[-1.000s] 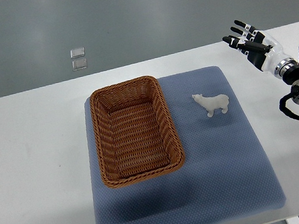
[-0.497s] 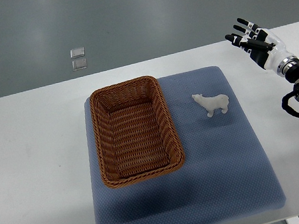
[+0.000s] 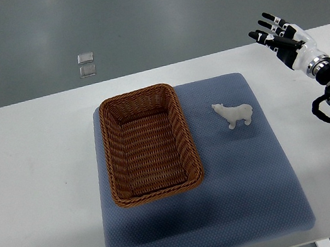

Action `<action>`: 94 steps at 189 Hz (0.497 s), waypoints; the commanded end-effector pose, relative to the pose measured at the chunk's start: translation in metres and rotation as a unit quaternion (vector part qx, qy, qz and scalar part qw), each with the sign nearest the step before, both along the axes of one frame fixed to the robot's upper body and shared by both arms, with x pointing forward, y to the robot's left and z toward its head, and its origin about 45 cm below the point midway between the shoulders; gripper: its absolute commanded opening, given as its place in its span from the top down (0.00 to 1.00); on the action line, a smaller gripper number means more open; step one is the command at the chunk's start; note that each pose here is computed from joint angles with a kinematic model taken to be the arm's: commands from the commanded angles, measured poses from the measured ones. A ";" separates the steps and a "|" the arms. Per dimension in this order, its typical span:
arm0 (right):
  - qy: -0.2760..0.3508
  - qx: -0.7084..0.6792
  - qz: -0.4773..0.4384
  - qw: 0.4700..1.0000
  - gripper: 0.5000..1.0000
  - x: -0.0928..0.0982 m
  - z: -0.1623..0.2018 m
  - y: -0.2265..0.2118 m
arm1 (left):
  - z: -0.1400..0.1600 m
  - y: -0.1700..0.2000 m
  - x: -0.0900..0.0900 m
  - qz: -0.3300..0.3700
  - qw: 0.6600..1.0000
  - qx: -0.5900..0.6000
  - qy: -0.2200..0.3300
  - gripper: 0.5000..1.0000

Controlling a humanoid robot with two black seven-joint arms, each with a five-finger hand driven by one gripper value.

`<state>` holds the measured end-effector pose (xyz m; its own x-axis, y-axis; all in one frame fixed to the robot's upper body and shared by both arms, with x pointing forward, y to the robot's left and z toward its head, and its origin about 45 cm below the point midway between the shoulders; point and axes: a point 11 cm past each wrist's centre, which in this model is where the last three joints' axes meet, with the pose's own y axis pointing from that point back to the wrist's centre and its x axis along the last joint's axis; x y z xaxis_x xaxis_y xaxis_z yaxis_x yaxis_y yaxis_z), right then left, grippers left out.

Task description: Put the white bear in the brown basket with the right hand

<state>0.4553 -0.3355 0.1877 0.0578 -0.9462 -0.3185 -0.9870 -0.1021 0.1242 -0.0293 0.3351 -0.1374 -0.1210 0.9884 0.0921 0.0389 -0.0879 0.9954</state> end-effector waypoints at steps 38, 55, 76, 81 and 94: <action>-0.018 -0.001 -0.001 1.000 0.15 0.004 0.009 0.002 | 0.000 0.000 0.000 0.000 1.000 0.000 0.000 0.00; -0.019 -0.001 -0.001 1.000 0.15 0.004 0.009 0.002 | 0.000 0.000 0.000 0.000 1.000 0.000 0.000 0.00; -0.019 -0.001 -0.001 1.000 0.15 0.004 0.009 0.002 | 0.000 0.000 0.000 0.000 1.000 0.000 0.000 0.00; -0.017 -0.002 0.000 1.000 0.15 0.004 0.008 0.002 | 0.000 0.000 0.000 0.000 1.000 0.000 0.000 0.00; -0.016 -0.002 0.001 1.000 0.15 0.004 0.008 0.003 | 0.000 0.000 0.000 0.000 1.000 0.000 0.000 0.00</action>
